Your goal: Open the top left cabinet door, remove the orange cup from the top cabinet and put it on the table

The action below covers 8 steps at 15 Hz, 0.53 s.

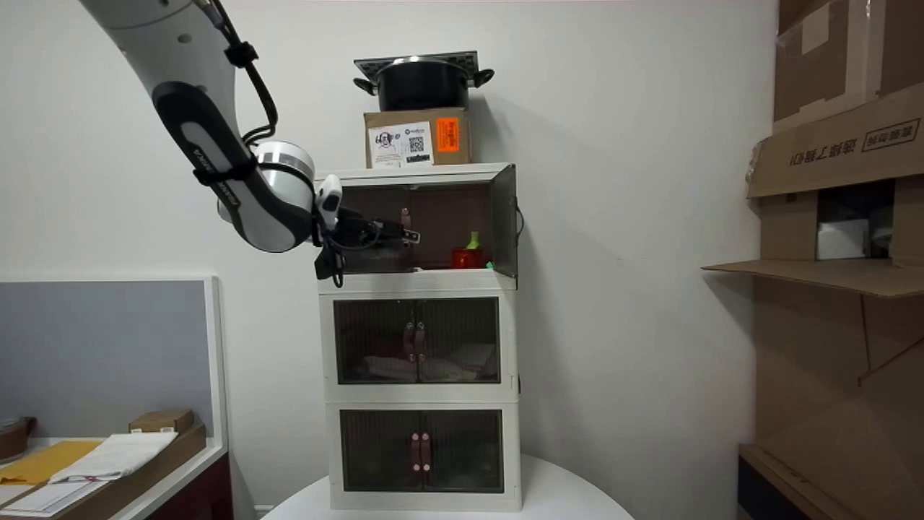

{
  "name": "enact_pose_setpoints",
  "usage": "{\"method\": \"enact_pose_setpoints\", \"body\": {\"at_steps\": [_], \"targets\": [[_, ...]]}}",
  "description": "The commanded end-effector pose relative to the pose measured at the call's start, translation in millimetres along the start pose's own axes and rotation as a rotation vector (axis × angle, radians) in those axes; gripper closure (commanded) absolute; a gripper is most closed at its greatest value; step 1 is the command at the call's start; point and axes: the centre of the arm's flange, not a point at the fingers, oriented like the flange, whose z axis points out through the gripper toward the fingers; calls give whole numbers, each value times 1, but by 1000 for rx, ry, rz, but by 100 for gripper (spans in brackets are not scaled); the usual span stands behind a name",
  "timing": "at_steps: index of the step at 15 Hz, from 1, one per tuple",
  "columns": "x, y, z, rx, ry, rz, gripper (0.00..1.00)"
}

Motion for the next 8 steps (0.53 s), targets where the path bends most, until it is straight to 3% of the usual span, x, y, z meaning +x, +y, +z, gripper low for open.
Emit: {"method": "enact_pose_setpoints", "body": {"at_steps": [1, 8], "targets": [[7, 20, -7, -9, 0, 44, 0], [45, 38, -6, 15, 3, 79, 0]]}}
